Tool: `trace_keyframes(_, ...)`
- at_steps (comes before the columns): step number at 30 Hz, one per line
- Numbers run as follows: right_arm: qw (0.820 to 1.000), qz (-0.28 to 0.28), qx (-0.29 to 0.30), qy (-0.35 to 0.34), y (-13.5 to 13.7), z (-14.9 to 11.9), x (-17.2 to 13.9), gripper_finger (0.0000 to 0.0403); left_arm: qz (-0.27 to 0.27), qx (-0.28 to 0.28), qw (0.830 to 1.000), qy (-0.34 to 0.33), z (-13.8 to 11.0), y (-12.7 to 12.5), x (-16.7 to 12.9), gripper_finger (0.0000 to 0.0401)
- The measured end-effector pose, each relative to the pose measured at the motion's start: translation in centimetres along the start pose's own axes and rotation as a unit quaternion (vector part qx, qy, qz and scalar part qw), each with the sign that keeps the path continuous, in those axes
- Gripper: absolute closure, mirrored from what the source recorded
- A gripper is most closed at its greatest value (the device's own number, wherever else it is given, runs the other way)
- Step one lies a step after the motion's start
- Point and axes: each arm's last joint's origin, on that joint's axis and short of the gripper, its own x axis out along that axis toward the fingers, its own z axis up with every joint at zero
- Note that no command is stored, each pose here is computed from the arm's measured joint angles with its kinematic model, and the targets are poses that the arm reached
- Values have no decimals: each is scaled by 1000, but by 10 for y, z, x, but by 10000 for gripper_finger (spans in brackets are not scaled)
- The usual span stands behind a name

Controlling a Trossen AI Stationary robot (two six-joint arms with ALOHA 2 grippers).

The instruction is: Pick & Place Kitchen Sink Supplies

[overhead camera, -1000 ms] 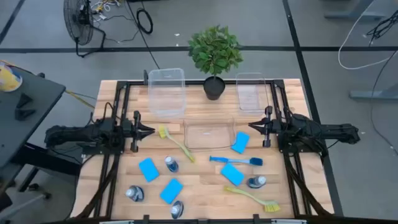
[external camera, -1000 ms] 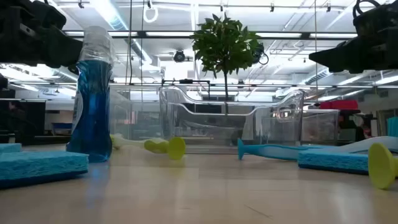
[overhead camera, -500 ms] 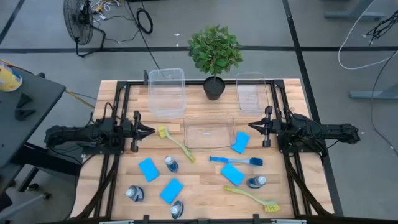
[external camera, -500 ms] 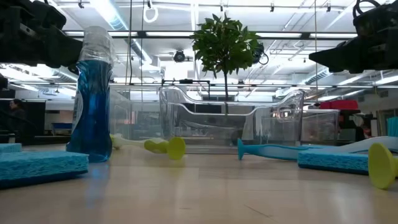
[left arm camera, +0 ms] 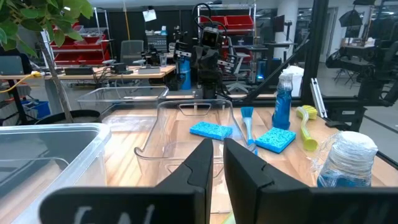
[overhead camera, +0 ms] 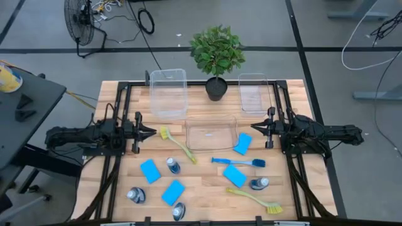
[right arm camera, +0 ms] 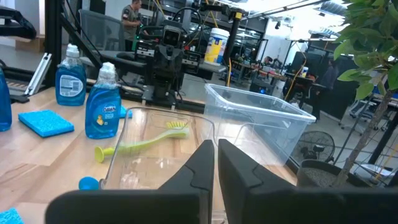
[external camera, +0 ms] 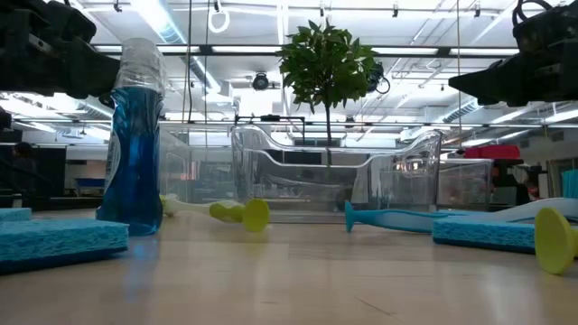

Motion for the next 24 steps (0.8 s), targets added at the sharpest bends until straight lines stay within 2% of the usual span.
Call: trace_keyframes(24, 1000, 0, 0, 0, 0, 0, 0, 376, 0, 0, 1000, 0, 0, 0, 0, 357)
